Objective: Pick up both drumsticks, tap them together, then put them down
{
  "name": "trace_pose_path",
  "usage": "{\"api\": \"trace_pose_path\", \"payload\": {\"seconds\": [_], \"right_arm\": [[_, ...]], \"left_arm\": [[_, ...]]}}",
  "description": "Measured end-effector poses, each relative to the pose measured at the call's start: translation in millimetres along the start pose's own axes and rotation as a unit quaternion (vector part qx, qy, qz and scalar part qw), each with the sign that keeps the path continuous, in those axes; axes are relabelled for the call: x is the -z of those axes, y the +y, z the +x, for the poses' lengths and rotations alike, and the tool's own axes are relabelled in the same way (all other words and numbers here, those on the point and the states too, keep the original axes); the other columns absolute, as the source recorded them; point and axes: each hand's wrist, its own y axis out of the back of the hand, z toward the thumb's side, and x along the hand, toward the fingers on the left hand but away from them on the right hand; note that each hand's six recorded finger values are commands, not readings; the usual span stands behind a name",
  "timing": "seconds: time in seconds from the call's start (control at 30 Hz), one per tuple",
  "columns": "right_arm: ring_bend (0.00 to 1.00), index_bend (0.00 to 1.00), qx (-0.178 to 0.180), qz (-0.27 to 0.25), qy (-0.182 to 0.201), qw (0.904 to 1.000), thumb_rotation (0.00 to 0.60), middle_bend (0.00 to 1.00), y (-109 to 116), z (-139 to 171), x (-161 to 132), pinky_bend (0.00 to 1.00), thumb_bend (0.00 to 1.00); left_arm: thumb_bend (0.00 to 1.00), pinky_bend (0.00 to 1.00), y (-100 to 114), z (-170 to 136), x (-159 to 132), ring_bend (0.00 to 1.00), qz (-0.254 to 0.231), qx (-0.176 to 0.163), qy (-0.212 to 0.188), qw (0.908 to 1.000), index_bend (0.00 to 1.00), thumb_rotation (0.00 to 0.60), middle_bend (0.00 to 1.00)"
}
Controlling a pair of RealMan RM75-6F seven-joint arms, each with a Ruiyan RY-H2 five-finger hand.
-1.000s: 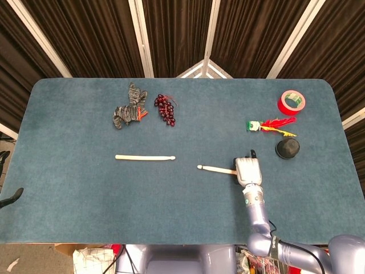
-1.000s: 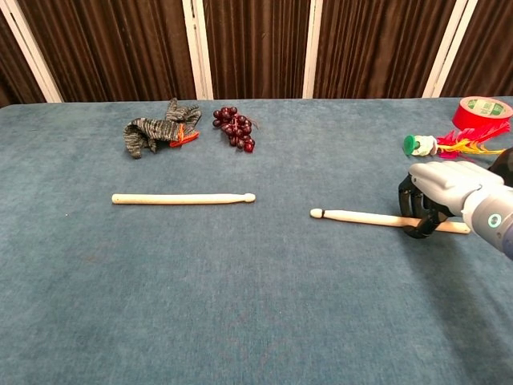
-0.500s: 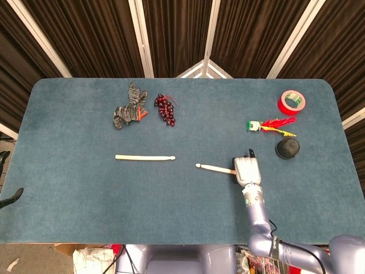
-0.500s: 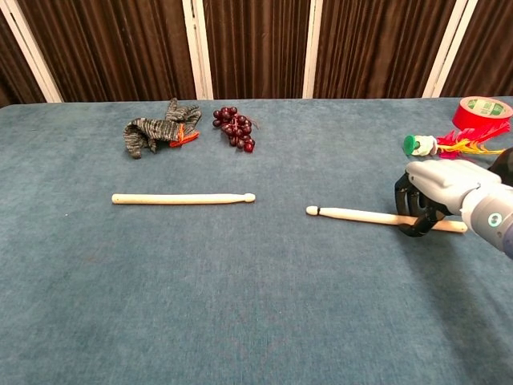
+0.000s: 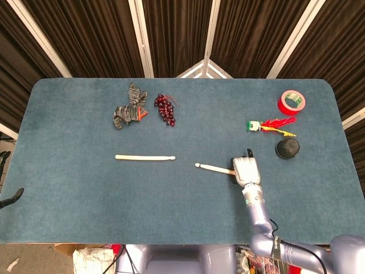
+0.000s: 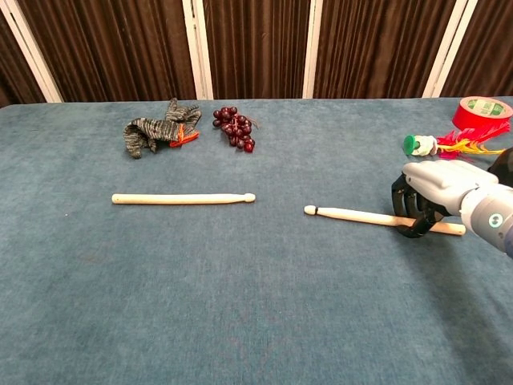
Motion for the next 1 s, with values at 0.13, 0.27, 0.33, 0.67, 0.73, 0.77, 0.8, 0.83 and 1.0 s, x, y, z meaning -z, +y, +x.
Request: {"api": "trace_pose_path", "payload": {"seconds": [0.13, 0.27, 0.33, 0.67, 0.73, 0.77, 0.8, 0.83, 1.0], "right_arm": [[0.43, 0.66, 0.003, -0.004, 0.003, 1.0000, 0.600, 0.59, 1, 0, -1, 0.09, 0.44], [0.43, 0.67, 0.009, -0.011, 0.010, 0.9999, 0.600, 0.60, 3, -1, -3, 0.09, 0.44], [0.43, 0.68, 0.014, -0.015, 0.016, 0.9997, 0.600, 0.60, 5, -1, -4, 0.09, 0.44], [0.43, 0.69, 0.026, -0.009, 0.030, 0.9992, 0.600, 0.60, 8, -1, -4, 0.09, 0.47], [0.43, 0.70, 0.025, -0.008, 0.032, 0.9992, 0.600, 0.60, 7, -1, -4, 0.09, 0.47], [0.43, 0.70, 0.025, -0.008, 0.032, 0.9991, 0.600, 0.60, 7, -1, -4, 0.09, 0.47], [0.43, 0.70, 0.026, -0.010, 0.033, 0.9991, 0.600, 0.60, 7, -1, -4, 0.09, 0.48], [0.43, 0.70, 0.026, -0.011, 0.034, 0.9990, 0.600, 0.60, 8, -1, -4, 0.09, 0.48], [0.43, 0.70, 0.037, -0.026, 0.049, 0.9978, 0.600, 0.60, 13, -1, -6, 0.09, 0.48]], "left_arm": [[0.33, 0.00, 0, 0, 0, 0.00, 0.000, 0.001, 0.000, 1.0000, 0.09, 0.600, 0.07], [0.33, 0.00, 0, 0, 0, 0.00, 0.000, 0.001, 0.000, 1.0000, 0.09, 0.600, 0.07], [0.33, 0.00, -1, 0, 0, 0.00, 0.000, 0.002, 0.001, 1.0000, 0.09, 0.600, 0.07], [0.33, 0.00, -1, 0, 0, 0.00, 0.000, 0.003, 0.000, 1.0000, 0.09, 0.600, 0.07], [0.33, 0.00, -1, 0, 0, 0.00, 0.000, 0.003, 0.000, 1.0000, 0.09, 0.600, 0.07], [0.33, 0.00, -1, 0, 0, 0.00, 0.000, 0.004, 0.001, 1.0000, 0.09, 0.600, 0.07], [0.33, 0.00, -1, 0, 0, 0.00, 0.000, 0.003, 0.001, 1.0000, 0.09, 0.600, 0.07], [0.33, 0.00, -1, 0, 0, 0.00, 0.000, 0.003, 0.001, 1.0000, 0.09, 0.600, 0.07], [0.33, 0.00, -2, 0, -1, 0.00, 0.001, 0.003, 0.001, 1.0000, 0.09, 0.600, 0.07]]}}
